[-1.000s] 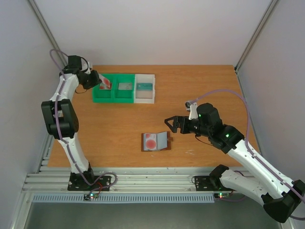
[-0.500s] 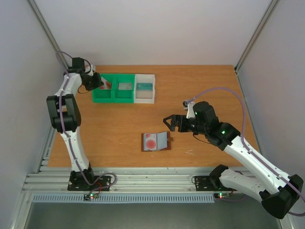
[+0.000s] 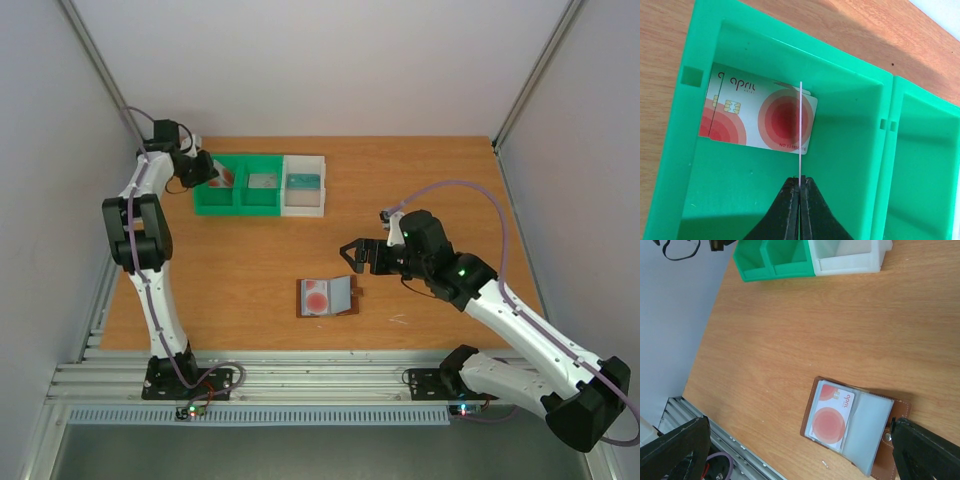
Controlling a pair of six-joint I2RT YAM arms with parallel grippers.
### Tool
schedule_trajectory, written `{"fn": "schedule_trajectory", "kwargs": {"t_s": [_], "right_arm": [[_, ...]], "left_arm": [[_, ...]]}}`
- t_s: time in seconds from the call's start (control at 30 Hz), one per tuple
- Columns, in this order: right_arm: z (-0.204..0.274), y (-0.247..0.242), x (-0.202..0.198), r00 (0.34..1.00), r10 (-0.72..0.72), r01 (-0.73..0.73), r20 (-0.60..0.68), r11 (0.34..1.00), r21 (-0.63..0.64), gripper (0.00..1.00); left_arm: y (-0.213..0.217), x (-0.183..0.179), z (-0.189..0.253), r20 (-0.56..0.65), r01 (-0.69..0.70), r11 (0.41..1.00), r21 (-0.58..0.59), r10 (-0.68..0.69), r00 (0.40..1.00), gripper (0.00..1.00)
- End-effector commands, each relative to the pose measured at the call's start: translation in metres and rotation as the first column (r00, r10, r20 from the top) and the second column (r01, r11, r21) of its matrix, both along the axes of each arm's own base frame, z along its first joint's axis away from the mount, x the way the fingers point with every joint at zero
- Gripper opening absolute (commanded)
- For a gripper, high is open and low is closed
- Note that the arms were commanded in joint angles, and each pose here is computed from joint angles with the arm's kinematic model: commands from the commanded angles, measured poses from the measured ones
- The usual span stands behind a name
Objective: Take the credit cards out of the card holder
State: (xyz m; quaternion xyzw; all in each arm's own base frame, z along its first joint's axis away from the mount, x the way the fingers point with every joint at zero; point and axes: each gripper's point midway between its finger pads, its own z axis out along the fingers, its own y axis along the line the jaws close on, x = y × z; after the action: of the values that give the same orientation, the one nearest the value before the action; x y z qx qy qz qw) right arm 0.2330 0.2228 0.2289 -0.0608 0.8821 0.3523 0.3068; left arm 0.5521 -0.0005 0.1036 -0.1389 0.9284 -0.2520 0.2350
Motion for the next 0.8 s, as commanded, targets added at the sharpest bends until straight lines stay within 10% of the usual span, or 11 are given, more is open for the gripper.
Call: {"fn": "schedule_trajectory", "kwargs": {"t_s": [0.0,0.77], "right_arm": [[0.019,0.003,0.009,0.999,-0.010,0.009,0.052,1.000,0.023,0.99],[0.019,0.009,0.017,0.999,0.004,-0.003,0.050,1.000,-0.010,0.98]], "left_arm": [[0.004,0.013,0.005,0.043,0.007,1.000,0.004,-0.007,0.999,0.04],[0.011,0.024,-0.011,0.033,-0.017,0.999,0.032,0.016,0.999,0.15]]}}
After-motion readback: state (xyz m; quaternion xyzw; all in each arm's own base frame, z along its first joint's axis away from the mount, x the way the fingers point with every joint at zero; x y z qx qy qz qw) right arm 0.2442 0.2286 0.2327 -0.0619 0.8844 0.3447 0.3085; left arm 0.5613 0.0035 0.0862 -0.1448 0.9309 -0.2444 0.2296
